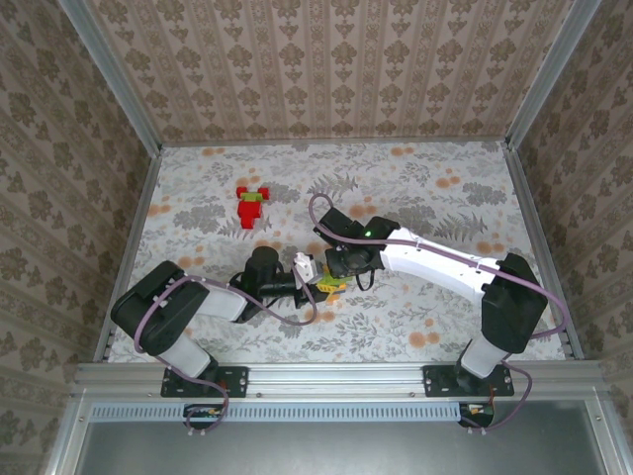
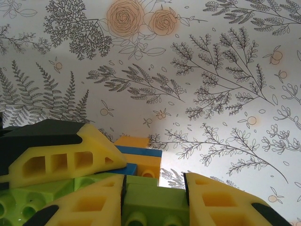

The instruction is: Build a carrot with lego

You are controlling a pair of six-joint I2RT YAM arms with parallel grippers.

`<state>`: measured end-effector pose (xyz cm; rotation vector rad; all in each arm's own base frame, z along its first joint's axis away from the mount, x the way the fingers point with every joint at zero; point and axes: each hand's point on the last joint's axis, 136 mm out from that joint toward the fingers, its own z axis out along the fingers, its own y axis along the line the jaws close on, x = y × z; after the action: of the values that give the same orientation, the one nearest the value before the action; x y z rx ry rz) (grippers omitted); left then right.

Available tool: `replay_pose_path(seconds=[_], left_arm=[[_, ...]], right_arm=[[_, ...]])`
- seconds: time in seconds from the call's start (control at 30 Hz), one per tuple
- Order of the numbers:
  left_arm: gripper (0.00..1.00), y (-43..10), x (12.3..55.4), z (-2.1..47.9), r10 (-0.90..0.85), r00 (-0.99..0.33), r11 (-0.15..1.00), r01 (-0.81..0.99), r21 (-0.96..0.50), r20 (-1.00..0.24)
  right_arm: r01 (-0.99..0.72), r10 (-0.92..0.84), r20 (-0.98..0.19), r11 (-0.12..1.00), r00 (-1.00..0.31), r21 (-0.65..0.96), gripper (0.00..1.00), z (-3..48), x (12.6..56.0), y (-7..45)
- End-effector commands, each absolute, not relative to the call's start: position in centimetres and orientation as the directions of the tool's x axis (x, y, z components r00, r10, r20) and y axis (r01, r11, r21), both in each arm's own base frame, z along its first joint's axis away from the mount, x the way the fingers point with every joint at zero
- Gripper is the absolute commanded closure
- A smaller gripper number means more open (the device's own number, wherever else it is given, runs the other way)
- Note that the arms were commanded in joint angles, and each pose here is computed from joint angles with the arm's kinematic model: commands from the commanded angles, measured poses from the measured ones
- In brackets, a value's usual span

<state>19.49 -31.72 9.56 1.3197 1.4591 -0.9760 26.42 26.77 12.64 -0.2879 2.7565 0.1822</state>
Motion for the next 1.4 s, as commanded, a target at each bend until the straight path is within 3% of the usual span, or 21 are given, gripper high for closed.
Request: replay_pose_path(seconds=[0.0, 0.13, 0.37, 0.5, 0.67, 0.83, 0.97, 1.2, 1.27, 1.37], left_arm=[[0.66, -31.4, 19.7, 8.2, 0.306, -0.033, 0.124, 0.992, 0.006, -0.951], [0.66, -31.3, 19.6, 8.2, 0.307, -0.032, 0.126, 0.992, 0.007, -0.951], [0.65, -31.3, 19.6, 8.1, 0.311, -0.038, 0.131, 0.991, 0.004, -0.950], [0.65, -31.3, 19.6, 8.1, 0.312, -0.038, 0.129, 0.992, 0.003, -0.949], [0.65, -31.3, 19.7, 8.1, 0.315, -0.041, 0.132, 0.991, 0.001, -0.948], [0.62, -31.1, 19.7, 8.0, 0.319, -0.044, 0.139, 0.990, 0.000, -0.947], [0.54, -31.1, 19.6, 8.2, 0.313, -0.046, 0.141, 0.990, -0.001, -0.949], [0.03, -31.1, 19.0, 9.1, 0.290, -0.040, 0.112, 0.994, -0.008, -0.956], [0.00, -31.3, 18.7, 9.4, 0.279, -0.036, 0.094, 0.996, -0.010, -0.960], [0.03, -31.5, 18.6, 9.8, 0.262, -0.025, 0.081, 0.997, -0.004, -0.965]], right_arm=[[-0.220, -0.215, -0.241, 0.976, -0.946, -0.007, 0.71, 9.0, 24.4, 24.9], [-0.229, -0.224, -0.247, 0.973, -0.943, -0.009, 0.69, 9.5, 24.7, 25.2], [-0.249, -0.225, -0.254, 0.967, -0.941, 0.062, 0.50, 9.6, 24.7, 26.8], [-0.253, -0.217, -0.274, 0.962, -0.937, 0.106, 0.44, 10.0, 24.6, 27.4], [-0.255, -0.194, -0.340, 0.956, -0.920, 0.146, 0.35, 12.3, 24.9, 27.4], [-0.258, -0.175, -0.424, 0.955, -0.889, 0.147, 0.33, 16.0, 25.2, 26.4], [-0.249, -0.165, -0.471, 0.961, -0.867, 0.122, 0.33, 18.2, 25.0, 24.6], [-0.210, -0.126, -0.505, 0.971, -0.854, 0.112, 0.34, 19.6, 24.3, 21.2], [-0.196, -0.115, -0.503, 0.974, -0.857, 0.112, 0.34, 19.3, 24.1, 20.4], [-0.186, -0.104, -0.497, 0.976, -0.861, 0.117, 0.36, 18.7, 23.8, 19.8]])
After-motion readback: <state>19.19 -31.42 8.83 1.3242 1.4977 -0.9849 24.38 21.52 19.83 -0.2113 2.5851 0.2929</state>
